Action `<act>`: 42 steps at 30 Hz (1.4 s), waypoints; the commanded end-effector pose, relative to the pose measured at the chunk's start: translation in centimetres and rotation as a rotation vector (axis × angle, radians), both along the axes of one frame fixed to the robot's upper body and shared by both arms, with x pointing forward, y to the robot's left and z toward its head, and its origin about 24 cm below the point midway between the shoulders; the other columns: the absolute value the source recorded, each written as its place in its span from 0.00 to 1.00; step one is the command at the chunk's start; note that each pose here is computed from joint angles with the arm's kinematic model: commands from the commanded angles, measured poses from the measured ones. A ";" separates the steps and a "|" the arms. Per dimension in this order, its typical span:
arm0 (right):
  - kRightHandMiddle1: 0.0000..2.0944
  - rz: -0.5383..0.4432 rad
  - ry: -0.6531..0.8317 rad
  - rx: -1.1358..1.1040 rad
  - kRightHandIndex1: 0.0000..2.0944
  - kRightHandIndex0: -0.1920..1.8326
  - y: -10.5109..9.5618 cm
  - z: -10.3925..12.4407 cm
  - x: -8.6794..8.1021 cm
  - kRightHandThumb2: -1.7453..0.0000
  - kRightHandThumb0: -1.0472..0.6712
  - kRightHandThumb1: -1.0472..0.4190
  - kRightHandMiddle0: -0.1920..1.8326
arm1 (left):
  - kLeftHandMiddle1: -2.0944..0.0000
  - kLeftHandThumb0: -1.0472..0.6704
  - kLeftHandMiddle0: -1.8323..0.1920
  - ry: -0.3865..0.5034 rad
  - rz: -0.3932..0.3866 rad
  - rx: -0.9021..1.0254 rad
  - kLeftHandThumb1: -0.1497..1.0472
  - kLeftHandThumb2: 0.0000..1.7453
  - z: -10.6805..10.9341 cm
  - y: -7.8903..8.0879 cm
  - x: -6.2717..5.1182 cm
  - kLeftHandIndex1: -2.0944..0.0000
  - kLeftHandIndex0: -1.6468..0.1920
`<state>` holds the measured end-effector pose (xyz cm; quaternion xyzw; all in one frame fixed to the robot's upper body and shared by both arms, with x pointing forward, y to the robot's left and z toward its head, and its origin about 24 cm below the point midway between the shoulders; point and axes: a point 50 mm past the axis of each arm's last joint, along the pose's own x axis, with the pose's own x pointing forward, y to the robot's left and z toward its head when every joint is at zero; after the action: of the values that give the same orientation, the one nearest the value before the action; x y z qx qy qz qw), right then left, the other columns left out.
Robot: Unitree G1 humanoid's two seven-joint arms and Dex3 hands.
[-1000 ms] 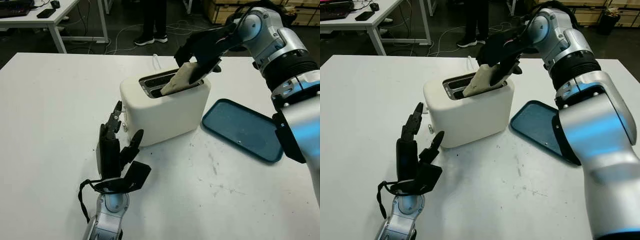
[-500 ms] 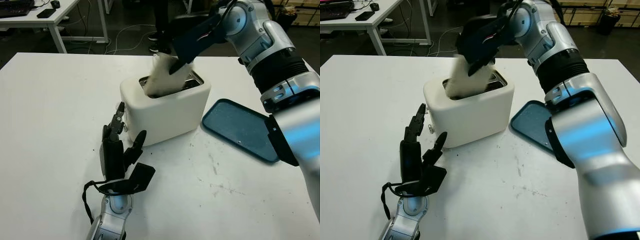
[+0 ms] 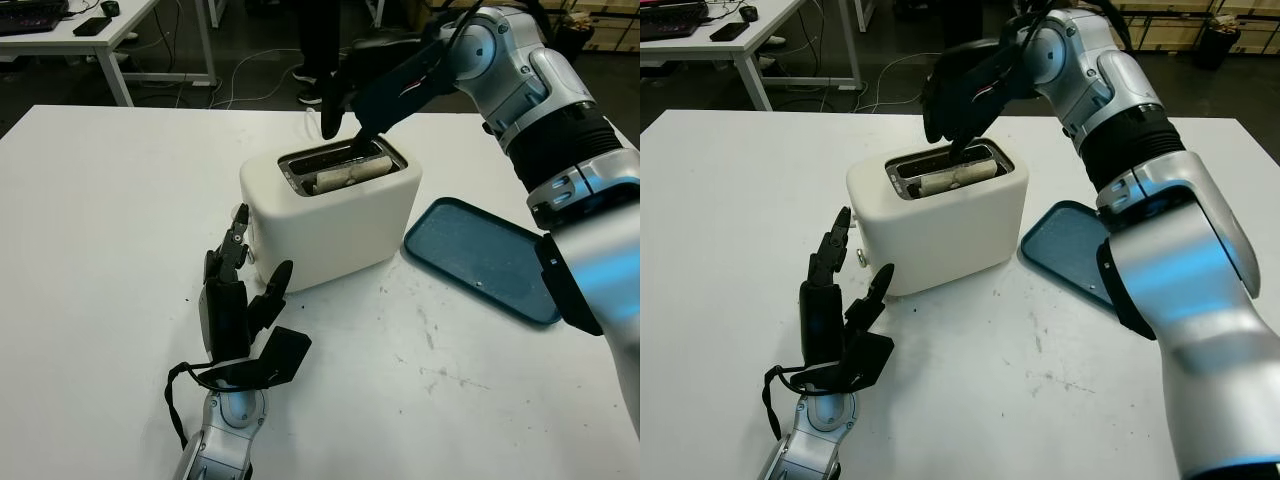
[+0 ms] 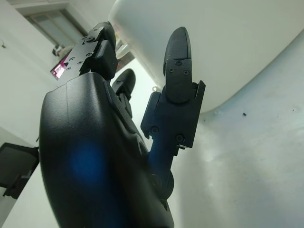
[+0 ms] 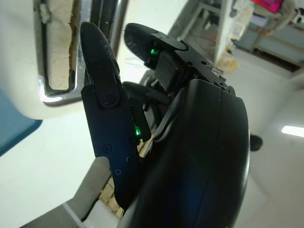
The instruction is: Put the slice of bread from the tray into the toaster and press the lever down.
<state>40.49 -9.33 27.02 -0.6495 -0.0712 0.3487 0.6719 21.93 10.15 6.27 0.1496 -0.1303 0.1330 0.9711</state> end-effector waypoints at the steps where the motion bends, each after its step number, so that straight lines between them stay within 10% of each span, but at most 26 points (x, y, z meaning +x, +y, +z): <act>1: 0.25 -0.020 -0.011 0.019 0.43 0.43 -0.7 0.0 0.1 1.00 0.33 0.12 0.52 | 0.67 0.37 0.90 -0.016 -0.005 -0.050 0.89 0.14 0.4 -0.6 0.2 0.99 0.75; 8: 0.20 -0.009 -0.019 0.039 0.52 0.32 -1.9 0.3 -0.1 1.00 0.31 0.17 0.51 | 0.67 0.37 0.90 -0.008 -0.011 -0.057 0.89 0.14 0.5 -0.4 0.1 1.00 0.75; 16: 0.10 0.130 -0.494 0.363 0.45 0.41 -6.8 0.6 -2.7 1.00 0.31 0.16 0.55 | 0.68 0.35 0.89 -0.026 0.034 0.001 0.89 0.14 1.2 1.1 -0.1 1.00 0.75; 22: 0.01 -0.010 -0.565 0.831 0.20 0.56 -12.3 -7.4 -5.9 1.00 0.51 0.17 0.59 | 0.68 0.36 0.87 -0.122 0.062 0.100 0.89 0.11 3.2 3.4 -0.5 0.99 0.73; 32: 0.00 -0.273 -0.342 1.151 0.10 0.55 -14.1 -19.5 -12.2 0.99 0.54 0.12 0.57 | 0.70 0.49 0.65 -0.322 0.110 0.435 0.84 0.00 7.4 8.4 -0.9 0.93 0.55; 42: 0.00 -0.378 -0.271 1.203 0.08 0.55 -13.5 -22.2 -14.7 0.99 0.54 0.09 0.55 | 0.81 0.54 0.36 -0.354 -0.044 0.877 0.68 0.00 11.6 12.2 0.6 0.95 0.31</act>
<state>25.91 -22.89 4.83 -0.2054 -0.2256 0.0501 0.9510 22.20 22.17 17.45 0.5028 -0.3347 0.0812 0.7928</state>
